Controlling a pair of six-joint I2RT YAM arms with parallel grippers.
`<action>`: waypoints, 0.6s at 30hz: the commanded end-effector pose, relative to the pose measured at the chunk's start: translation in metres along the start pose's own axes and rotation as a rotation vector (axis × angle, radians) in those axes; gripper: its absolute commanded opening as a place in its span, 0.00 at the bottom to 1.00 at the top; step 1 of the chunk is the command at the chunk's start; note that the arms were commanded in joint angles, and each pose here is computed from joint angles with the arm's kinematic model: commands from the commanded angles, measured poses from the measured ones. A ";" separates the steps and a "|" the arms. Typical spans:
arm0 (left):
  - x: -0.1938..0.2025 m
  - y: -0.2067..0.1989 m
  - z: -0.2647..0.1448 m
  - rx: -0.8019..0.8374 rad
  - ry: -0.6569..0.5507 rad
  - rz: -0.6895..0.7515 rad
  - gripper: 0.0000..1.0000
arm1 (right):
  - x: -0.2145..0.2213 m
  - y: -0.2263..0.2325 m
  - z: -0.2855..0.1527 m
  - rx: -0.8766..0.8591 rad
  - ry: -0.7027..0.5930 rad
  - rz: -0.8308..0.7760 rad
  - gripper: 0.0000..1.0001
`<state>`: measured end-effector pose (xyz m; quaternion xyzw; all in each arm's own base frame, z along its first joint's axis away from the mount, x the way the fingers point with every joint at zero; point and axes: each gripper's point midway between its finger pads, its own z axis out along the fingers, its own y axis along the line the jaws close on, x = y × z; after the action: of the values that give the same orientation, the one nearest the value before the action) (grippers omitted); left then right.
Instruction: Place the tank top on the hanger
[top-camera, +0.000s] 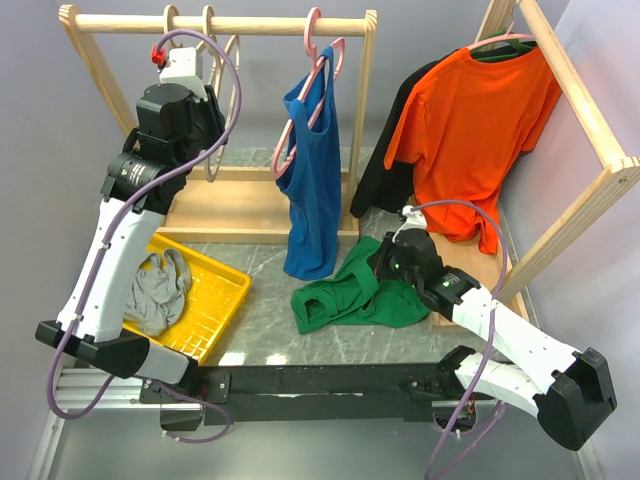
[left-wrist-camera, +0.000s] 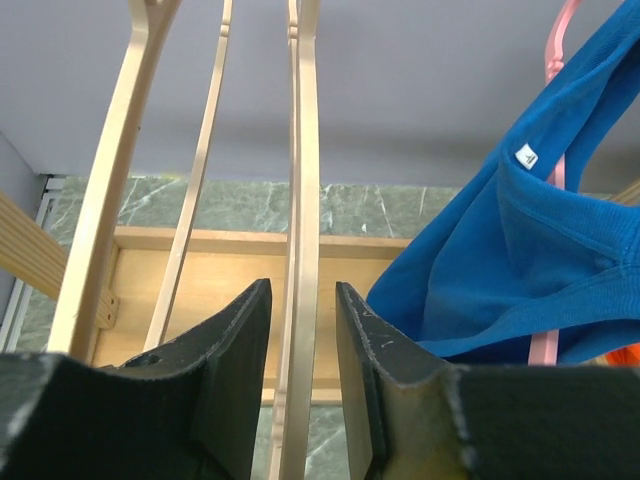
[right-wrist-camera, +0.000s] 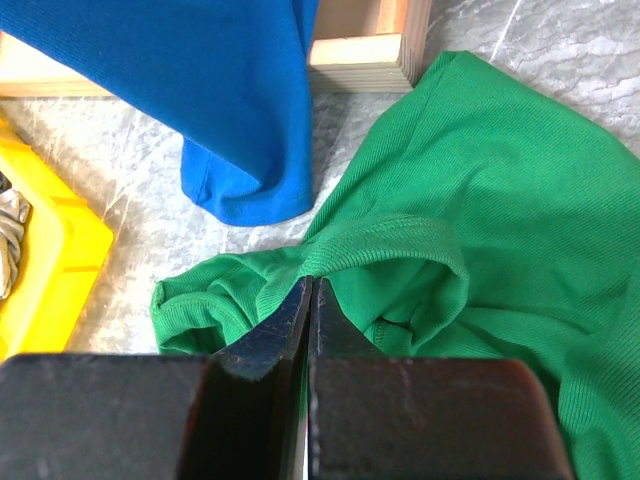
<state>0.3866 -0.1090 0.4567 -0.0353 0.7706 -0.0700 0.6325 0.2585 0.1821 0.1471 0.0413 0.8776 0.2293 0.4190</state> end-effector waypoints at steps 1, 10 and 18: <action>-0.005 0.004 -0.001 -0.012 -0.024 0.019 0.37 | -0.010 0.004 -0.003 -0.018 -0.035 -0.015 0.00; -0.042 0.001 -0.022 0.033 -0.157 0.008 0.08 | -0.012 0.006 -0.005 -0.027 -0.032 -0.025 0.00; -0.073 -0.006 -0.050 0.113 -0.293 0.009 0.01 | -0.015 0.008 -0.006 -0.032 -0.042 -0.027 0.00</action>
<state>0.3739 -0.1048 0.4740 -0.0138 0.7451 -0.0712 0.6630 0.2579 0.1818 0.1469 0.0323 0.8779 0.2271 0.4202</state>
